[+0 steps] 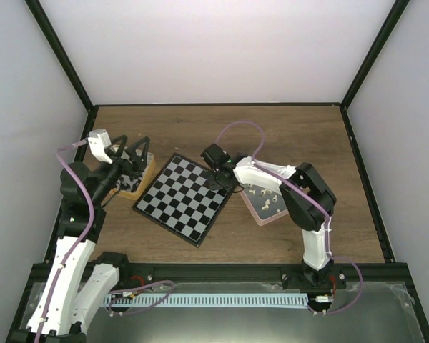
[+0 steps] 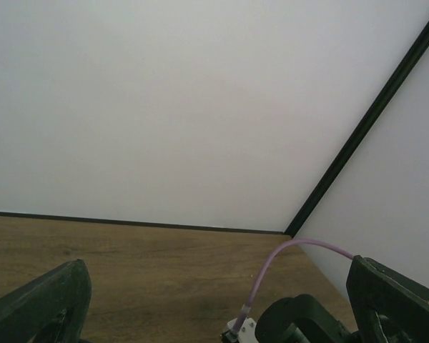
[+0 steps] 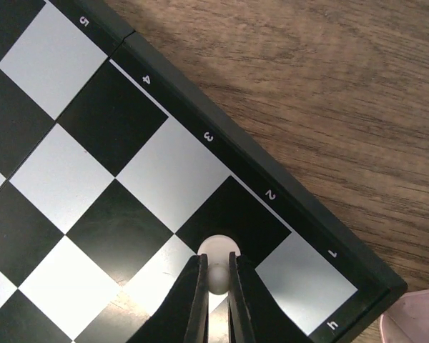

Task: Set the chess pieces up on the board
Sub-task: Place the chess piece on the chessboard, then pick up the chess piece from the storage box.

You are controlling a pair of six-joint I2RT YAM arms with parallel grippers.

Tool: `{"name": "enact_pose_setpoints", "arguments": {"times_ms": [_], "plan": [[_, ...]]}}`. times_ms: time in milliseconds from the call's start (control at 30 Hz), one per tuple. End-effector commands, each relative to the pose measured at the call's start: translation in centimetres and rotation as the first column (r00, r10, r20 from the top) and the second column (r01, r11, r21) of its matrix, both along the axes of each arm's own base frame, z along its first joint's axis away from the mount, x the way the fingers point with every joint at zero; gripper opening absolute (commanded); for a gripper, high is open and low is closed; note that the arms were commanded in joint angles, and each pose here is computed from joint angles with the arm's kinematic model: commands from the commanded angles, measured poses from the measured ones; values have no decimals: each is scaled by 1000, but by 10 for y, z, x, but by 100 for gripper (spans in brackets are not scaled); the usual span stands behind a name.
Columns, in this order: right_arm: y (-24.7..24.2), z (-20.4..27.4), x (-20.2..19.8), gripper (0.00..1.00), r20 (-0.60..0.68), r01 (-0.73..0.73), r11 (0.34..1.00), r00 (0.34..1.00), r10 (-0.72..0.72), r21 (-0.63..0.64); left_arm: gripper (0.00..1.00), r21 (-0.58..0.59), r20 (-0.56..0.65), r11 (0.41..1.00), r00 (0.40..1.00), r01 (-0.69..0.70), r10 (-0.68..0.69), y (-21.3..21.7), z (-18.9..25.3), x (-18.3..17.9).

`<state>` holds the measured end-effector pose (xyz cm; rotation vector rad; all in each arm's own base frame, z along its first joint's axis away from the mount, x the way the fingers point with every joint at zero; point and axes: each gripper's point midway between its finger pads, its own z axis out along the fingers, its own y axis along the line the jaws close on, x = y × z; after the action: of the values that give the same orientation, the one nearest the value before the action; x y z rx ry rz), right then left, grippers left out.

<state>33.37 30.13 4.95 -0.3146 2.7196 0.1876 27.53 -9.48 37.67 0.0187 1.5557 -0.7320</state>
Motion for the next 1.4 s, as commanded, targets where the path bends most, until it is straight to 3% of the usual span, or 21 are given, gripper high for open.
{"name": "enact_pose_setpoints", "arguments": {"times_ms": [0,367,600,767,933,1133,1367], "plan": [[3,5,7,1,22,16,1000,1000,-15,-2,100,6,8,1000,1000,-15,15,3,0,1],[-10,-2,10,3,46,59,996,997,-56,-61,100,13,9,1000,1000,-18,18,3,0,1],[-1,3,12,17,52,36,999,998,-34,-23,100,15,4,1000,1000,-17,17,3,-1,1],[8,33,17,35,98,31,998,995,-37,61,100,24,1,1000,1000,-17,17,3,-3,3],[6,72,14,43,177,29,988,983,-56,150,100,26,-4,999,1000,-24,24,4,-3,5],[-46,102,5,51,299,137,983,939,-168,122,100,32,6,999,999,-39,39,6,-2,5],[-120,90,-16,48,266,310,939,902,-340,150,100,36,24,999,999,-25,24,4,-2,3]]}}
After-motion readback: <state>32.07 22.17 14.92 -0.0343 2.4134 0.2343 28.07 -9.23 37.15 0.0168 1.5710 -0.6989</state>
